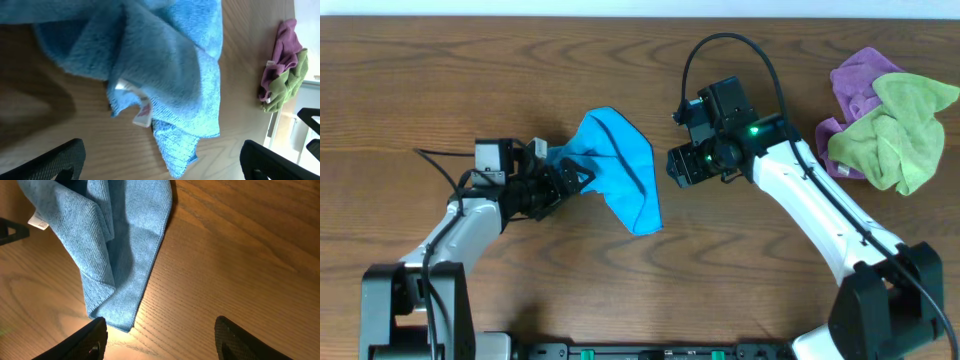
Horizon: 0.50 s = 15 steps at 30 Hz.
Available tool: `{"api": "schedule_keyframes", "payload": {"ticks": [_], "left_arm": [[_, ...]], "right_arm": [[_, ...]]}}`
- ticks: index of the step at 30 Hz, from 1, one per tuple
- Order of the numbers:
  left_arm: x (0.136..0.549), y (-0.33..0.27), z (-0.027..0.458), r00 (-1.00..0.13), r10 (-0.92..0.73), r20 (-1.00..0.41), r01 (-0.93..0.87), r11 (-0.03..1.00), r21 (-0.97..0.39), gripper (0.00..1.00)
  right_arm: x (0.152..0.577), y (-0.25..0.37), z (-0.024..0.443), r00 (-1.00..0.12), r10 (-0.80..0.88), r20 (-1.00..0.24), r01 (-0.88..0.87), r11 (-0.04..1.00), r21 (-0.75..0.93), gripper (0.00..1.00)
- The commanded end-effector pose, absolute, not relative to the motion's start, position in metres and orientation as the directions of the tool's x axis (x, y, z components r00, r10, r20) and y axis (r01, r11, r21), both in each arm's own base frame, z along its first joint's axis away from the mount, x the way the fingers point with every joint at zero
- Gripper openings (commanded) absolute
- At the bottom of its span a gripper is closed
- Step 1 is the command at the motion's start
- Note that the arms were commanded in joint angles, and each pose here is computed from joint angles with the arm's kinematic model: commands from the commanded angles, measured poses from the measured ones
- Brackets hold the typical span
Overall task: Fold the cloth
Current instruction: 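Reach the left gripper to the cloth's left corner and grasp it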
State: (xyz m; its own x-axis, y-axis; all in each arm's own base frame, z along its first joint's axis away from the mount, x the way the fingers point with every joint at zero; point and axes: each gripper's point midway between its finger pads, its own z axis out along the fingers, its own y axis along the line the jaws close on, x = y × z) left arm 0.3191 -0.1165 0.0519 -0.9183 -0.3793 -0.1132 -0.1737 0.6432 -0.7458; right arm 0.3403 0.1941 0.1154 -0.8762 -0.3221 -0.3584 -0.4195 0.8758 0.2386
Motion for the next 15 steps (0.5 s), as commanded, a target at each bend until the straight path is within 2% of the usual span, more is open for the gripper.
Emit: {"api": "schedule_keyframes", "payload": {"ticks": [1,5,10,15], "left_arm": [[0.322,-0.128,0.048,-0.93,-0.348,-0.119,-0.149,0.651,-0.744,1.0],[0.325,-0.133,0.038,-0.929,-0.347,-0.127,-0.154,0.675,-0.722,0.87],[0.327,-0.126,0.028,-0.92,-0.364,-0.142,-0.178,0.714,-0.677,0.82],[0.329,-0.117,0.017,-0.911,-0.382,-0.155,-0.205,0.747,-0.632,0.82]], "right_arm": [[0.339,0.192,0.114,-0.886,-0.306,-0.349,-0.403,0.88,0.252,0.69],[0.339,0.192,0.114,-0.891,-0.296,-0.345,-0.393,0.883,0.255,0.69],[0.336,0.191,0.113,-0.898,-0.291,-0.331,-0.382,0.887,0.258,0.69],[0.334,0.19,0.112,-0.9,-0.292,-0.323,-0.381,0.888,0.259,0.69]]}}
